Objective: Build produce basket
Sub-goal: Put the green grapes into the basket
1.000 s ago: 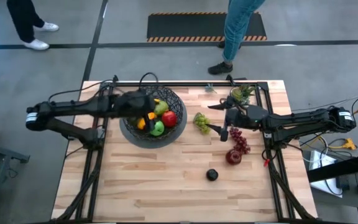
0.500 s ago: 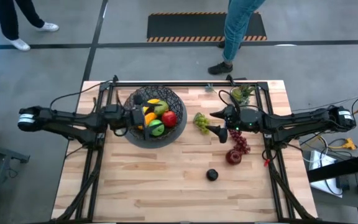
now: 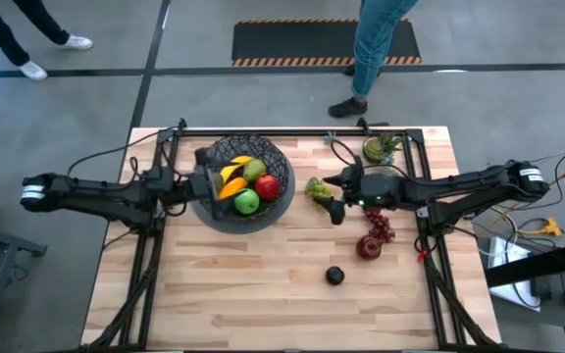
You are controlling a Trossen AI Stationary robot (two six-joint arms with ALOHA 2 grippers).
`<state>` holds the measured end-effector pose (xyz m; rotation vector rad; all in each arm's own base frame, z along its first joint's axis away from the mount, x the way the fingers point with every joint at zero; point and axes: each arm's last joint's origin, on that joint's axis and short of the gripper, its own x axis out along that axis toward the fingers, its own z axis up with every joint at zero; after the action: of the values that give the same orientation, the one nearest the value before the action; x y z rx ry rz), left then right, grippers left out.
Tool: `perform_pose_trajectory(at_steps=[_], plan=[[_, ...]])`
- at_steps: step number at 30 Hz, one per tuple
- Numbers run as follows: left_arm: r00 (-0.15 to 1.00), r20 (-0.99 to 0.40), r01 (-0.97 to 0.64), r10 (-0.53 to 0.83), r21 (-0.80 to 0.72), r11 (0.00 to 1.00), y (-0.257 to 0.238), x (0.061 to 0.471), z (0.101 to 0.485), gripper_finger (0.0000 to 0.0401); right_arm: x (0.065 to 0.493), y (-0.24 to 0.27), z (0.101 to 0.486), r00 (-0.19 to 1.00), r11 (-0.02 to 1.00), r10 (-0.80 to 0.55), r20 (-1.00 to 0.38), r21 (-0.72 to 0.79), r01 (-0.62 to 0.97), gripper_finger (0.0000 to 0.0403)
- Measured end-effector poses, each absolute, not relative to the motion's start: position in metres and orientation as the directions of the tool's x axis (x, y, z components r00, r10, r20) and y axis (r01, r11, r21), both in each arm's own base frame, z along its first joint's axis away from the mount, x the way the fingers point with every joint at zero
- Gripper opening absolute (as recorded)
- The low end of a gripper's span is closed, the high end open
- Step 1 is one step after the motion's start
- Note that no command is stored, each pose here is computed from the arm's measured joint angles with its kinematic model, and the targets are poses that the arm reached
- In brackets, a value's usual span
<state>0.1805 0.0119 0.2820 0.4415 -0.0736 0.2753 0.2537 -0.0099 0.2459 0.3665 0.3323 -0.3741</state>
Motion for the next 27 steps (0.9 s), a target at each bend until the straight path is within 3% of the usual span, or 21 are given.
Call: perform_pose_trajectory(at_steps=[5, 10, 19, 27], plan=[[0.957, 0.157, -0.289, 0.246, 0.399, 0.87, 0.011, 0.169, 0.278, 0.0322, 0.262, -0.013, 0.244, 0.706, 0.822, -0.41, -0.578, 0.102, 0.56, 0.0359], [0.953, 0.178, -0.297, 0.245, 0.393, 0.87, 0.011, 0.162, 0.278, 0.0322, 0.277, -0.008, 0.226, 0.629, 0.903, -0.382, -0.678, -0.129, 0.41, 0.0359], [0.954, 0.175, -0.296, 0.245, 0.393, 0.871, 0.011, 0.162, 0.278, 0.0322, 0.307, -0.011, 0.199, 0.546, 0.903, -0.412, -0.729, -0.25, 0.349, 0.0358], [0.955, 0.168, -0.293, 0.245, 0.394, 0.871, 0.011, 0.163, 0.277, 0.0322, 0.322, -0.014, 0.177, 0.495, 0.897, -0.435, -0.752, -0.316, 0.308, 0.0321]])
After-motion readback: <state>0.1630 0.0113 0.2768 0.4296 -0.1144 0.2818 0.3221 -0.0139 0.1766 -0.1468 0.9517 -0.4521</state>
